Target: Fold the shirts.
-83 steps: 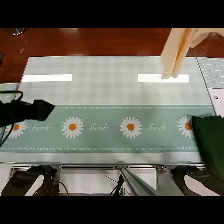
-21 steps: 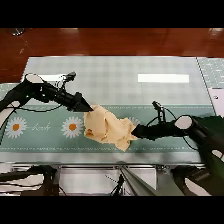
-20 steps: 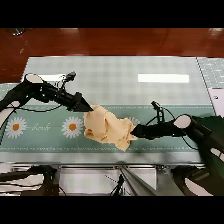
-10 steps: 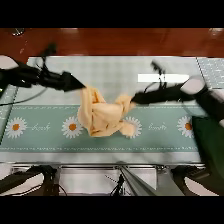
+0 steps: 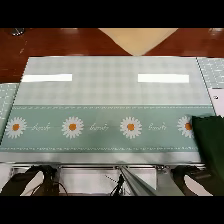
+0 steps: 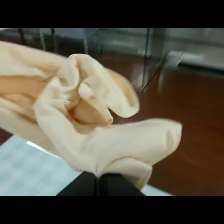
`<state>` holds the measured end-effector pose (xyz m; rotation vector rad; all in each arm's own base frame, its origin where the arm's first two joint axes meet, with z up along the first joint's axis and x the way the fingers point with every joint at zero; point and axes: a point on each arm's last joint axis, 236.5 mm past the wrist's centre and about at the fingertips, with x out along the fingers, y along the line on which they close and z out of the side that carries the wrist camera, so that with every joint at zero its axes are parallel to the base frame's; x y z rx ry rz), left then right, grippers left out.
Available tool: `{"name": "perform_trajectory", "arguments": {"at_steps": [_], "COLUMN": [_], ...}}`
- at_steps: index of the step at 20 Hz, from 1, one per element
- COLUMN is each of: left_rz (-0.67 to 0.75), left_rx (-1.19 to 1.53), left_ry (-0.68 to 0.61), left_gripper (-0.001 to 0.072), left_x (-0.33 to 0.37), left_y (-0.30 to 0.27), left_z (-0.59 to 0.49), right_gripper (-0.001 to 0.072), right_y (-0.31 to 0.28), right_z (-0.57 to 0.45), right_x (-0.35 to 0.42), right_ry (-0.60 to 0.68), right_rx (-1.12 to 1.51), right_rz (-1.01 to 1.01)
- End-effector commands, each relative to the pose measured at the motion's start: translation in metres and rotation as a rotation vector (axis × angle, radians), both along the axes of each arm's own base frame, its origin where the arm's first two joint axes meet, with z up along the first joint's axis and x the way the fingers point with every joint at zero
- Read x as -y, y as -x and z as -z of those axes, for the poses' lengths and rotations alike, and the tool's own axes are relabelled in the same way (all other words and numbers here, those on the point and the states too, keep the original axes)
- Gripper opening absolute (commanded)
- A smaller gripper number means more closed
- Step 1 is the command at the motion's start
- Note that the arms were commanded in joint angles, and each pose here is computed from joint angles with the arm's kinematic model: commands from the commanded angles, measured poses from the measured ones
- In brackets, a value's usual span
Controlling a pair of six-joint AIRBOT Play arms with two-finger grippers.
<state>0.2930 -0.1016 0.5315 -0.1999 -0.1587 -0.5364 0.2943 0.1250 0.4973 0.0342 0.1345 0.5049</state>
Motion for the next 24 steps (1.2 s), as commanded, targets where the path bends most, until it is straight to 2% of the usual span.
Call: {"name": "perform_trajectory", "arguments": {"at_steps": [1, 6, 10, 15, 20, 24], "left_rz": [-0.24, -0.479, -0.547, -0.507, -0.229, -0.132], "left_rx": [0.222, 0.056, -0.08, -0.334, -0.682, -0.915], "left_ry": [-0.106, -0.242, -0.222, -0.153, 0.045, 0.14], "left_gripper": [0.0016, 0.0016, 0.0016, 0.0017, 0.0017, 0.0017], "left_x": [-0.029, -0.054, -0.071, -0.081, -0.039, -0.031], "left_y": [0.081, 0.136, 0.147, 0.112, 0.069, 0.041], "left_z": [-0.055, -0.009, 0.038, 0.143, 0.286, 0.41], "right_gripper": [0.0024, 0.0025, 0.0025, 0.0025, 0.0022, 0.0022], "right_y": [0.081, 0.144, 0.137, 0.077, 0.001, -0.071], "right_z": [-0.056, -0.054, 0.009, 0.124, 0.244, 0.327], "right_x": [0.047, 0.076, 0.079, 0.072, 0.074, 0.088], "right_ry": [0.03, 0.07, 0.115, 0.175, 0.151, 0.09], "right_rx": [0.21, 0.236, -0.018, -0.358, -0.572, -0.744], "right_rz": [0.166, 0.257, 0.26, 0.247, 0.316, 0.378]}}
